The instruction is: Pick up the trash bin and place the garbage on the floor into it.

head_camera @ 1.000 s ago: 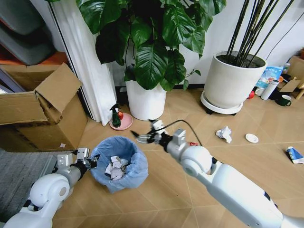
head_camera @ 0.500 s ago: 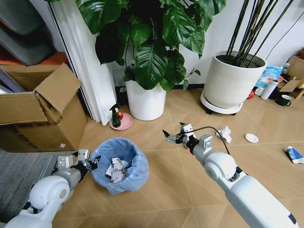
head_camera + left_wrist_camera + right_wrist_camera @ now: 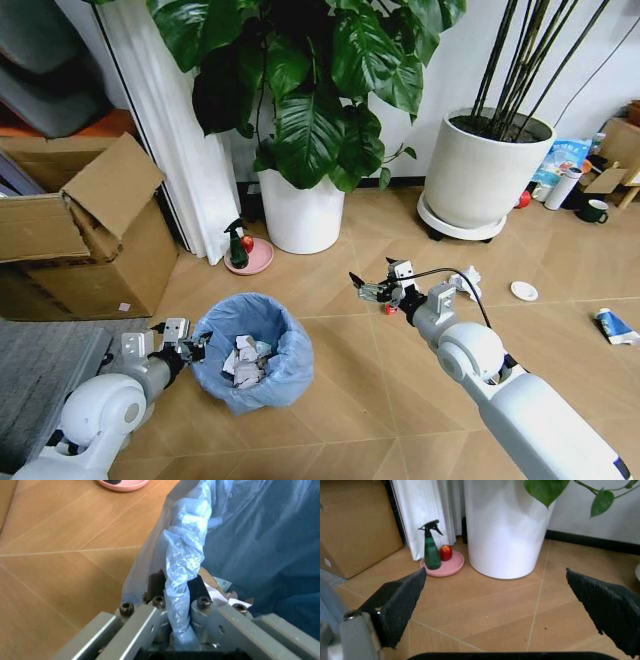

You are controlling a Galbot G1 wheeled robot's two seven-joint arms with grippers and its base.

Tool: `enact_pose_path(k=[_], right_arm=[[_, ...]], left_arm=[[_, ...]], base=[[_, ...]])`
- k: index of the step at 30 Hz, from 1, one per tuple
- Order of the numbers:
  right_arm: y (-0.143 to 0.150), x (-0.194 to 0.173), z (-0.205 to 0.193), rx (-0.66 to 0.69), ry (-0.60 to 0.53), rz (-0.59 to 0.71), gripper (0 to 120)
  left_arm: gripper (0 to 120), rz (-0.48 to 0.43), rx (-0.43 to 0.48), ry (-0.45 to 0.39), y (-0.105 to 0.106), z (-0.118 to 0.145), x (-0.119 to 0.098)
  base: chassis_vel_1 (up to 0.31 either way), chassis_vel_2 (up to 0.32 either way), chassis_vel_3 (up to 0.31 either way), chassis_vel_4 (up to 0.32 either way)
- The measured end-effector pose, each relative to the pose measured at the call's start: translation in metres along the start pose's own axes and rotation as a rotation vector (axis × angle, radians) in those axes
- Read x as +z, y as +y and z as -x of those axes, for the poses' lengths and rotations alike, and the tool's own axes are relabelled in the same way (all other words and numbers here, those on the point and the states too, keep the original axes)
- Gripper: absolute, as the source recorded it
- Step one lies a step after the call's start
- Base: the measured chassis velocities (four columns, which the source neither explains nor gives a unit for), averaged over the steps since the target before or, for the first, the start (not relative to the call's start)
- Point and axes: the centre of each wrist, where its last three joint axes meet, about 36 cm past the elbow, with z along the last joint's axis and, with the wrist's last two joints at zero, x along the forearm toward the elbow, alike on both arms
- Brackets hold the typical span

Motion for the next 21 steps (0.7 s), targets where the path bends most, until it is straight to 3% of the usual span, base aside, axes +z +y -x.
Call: enact_pose_path(k=[21], right_arm=[[0.001,0.011,-0.008,0.008,0.010,0.009,100]], left_arm=[[0,0.002,0.013,-0.006,-0.002,0.002,0.003]], base=[[-0.103,-0.105,0.109,0.102]])
